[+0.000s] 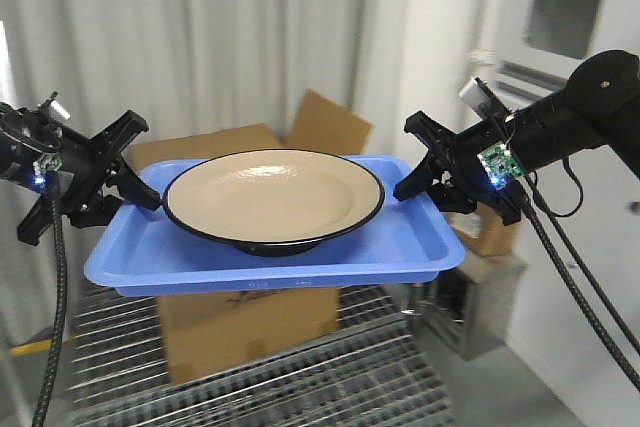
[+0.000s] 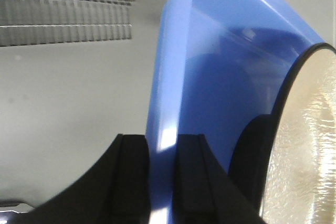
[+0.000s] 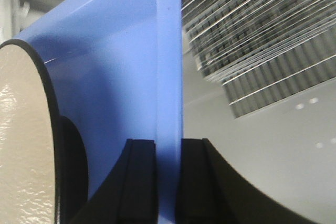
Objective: Place disk in tray to left cabinet
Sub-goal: 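Keep holding the tray while driving toward the white cabinet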
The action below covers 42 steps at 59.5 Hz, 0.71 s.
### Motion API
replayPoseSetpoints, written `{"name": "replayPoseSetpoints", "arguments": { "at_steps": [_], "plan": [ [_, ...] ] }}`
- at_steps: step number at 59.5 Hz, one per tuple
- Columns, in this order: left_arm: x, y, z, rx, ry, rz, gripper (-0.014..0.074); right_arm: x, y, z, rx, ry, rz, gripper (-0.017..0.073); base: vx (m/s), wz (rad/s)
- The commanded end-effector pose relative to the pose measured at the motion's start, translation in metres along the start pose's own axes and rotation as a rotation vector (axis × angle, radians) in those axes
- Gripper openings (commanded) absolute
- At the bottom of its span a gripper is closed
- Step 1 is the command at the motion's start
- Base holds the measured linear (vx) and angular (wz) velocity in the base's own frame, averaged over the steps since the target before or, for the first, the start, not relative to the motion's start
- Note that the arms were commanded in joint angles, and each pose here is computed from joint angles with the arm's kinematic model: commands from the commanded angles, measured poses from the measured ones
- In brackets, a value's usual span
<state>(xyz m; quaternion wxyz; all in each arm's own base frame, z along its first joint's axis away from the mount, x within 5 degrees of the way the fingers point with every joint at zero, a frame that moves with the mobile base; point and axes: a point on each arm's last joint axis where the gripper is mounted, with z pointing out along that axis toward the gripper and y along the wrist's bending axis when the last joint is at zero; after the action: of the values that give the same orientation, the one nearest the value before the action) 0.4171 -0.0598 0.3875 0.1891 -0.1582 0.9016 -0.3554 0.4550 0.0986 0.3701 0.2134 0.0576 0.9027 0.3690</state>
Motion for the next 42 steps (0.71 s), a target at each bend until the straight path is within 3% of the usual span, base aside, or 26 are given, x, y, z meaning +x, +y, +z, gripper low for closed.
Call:
{"name": "replayPoseSetpoints", "arguments": {
  "at_steps": [1, 42],
  "plan": [
    [0.023, -0.0492, -0.029, 0.252, 0.033, -0.009, -0.0001, 0.017, 0.0573, -0.032, -0.249, 0.015, -0.028, -0.0003, 0.17, -0.68],
    [0.0227, -0.0493, -0.029, 0.253, 0.03, -0.01, -0.0001, 0.0167, 0.057, -0.0319, -0.244, 0.012, -0.029, -0.0003, 0.16, -0.64]
  ]
}}
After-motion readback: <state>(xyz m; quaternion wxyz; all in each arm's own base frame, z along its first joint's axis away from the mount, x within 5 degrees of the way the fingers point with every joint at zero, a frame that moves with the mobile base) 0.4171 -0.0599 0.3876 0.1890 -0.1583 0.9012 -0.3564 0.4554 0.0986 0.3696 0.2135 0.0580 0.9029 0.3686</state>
